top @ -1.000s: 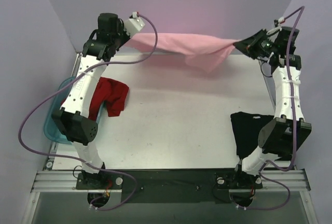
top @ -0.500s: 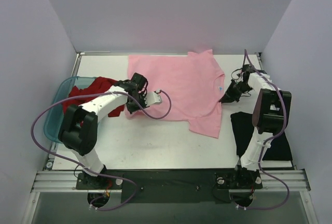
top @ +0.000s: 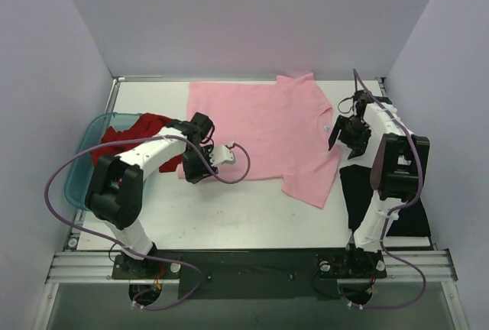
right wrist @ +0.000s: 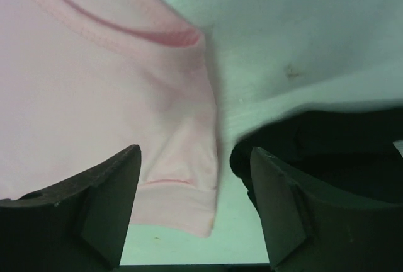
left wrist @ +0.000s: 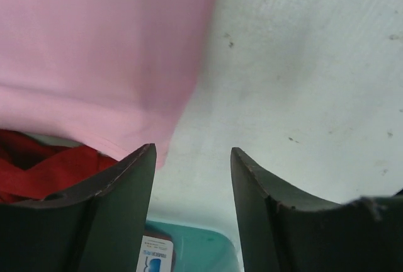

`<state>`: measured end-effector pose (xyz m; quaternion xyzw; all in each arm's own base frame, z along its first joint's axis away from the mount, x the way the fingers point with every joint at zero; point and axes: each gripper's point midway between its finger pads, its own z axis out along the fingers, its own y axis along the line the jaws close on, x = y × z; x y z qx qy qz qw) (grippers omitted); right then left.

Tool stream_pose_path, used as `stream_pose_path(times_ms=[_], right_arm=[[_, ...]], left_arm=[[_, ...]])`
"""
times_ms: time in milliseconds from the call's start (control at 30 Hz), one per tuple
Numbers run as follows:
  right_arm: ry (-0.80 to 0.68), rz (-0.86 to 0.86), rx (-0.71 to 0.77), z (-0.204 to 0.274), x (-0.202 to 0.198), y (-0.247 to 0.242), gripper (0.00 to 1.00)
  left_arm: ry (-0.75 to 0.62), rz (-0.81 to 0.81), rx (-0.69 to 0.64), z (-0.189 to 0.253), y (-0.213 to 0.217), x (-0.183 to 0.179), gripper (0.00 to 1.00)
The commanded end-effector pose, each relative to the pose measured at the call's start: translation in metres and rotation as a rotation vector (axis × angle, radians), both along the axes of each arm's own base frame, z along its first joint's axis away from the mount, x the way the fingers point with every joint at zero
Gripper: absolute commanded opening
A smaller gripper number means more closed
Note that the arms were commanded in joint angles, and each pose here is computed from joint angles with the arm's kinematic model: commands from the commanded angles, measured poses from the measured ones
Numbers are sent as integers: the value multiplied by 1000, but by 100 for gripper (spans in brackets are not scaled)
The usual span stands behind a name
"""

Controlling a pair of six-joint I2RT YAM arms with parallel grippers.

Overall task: Fold and stack the t-shirts
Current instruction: Flatten out the tshirt, then grap the side of the flattened tshirt closest away from the robot with both arms

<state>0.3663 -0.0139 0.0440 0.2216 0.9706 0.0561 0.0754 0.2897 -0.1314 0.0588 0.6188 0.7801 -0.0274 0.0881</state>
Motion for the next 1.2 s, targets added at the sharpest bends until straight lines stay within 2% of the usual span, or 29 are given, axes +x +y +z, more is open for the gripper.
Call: stream_pose_path(times_ms=[0, 67, 167, 300, 333, 400, 567, 633, 767, 833, 867, 900, 933, 967, 1033, 1067, 1100, 1167], right_arm=[[5, 70, -258, 47, -36, -7, 67], [26, 23, -288, 51, -57, -8, 66], [55, -17, -256, 41, -94, 7, 63], [110, 42, -201, 21, -125, 46, 62], [118, 46, -140, 17, -128, 60, 62], [154, 17, -91, 3, -140, 71, 62], [177, -38, -85, -23, -161, 73, 57], [193, -25, -23, -35, -166, 83, 54], [291, -3, 39, -55, -183, 92, 40], [299, -27, 40, -58, -187, 88, 27], [293, -57, 46, -58, -188, 84, 16], [282, -71, 64, -58, -187, 84, 11], [258, -110, 80, -55, -184, 79, 1], [245, -125, 99, -53, -182, 78, 0], [209, -167, 131, -42, -179, 73, 0], [155, -198, 139, -31, -169, 64, 0], [163, -201, 136, -23, -174, 62, 0], [129, -179, 132, 2, -171, 59, 0]], left_arm=[[31, -14, -73, 36, 6, -13, 61], [3, 36, -65, 39, 24, -7, 61], [-27, 71, -28, 20, 49, -4, 61], [-211, 128, -66, 16, 50, 33, 55], [-256, 157, -99, 20, 45, 45, 54], [-216, 92, -159, 15, 32, 41, 53], [-143, -22, -175, -4, 29, 20, 55], [-116, -62, -190, -12, 26, 13, 56], [-107, -73, -199, -25, 21, 18, 57], [-114, -79, -190, -29, 22, 21, 57], [-113, -79, -185, -30, 23, 21, 57], [-120, -82, -187, -33, 21, 24, 57], [-119, -79, -178, -36, 23, 23, 56], [-132, -71, -177, -39, 23, 26, 54], [-146, -51, -146, -42, 28, 29, 33], [-148, -50, -143, -39, 27, 30, 9], [-109, -44, -133, -36, 30, 20, 0], [-74, -36, -150, -15, 28, 12, 0]])
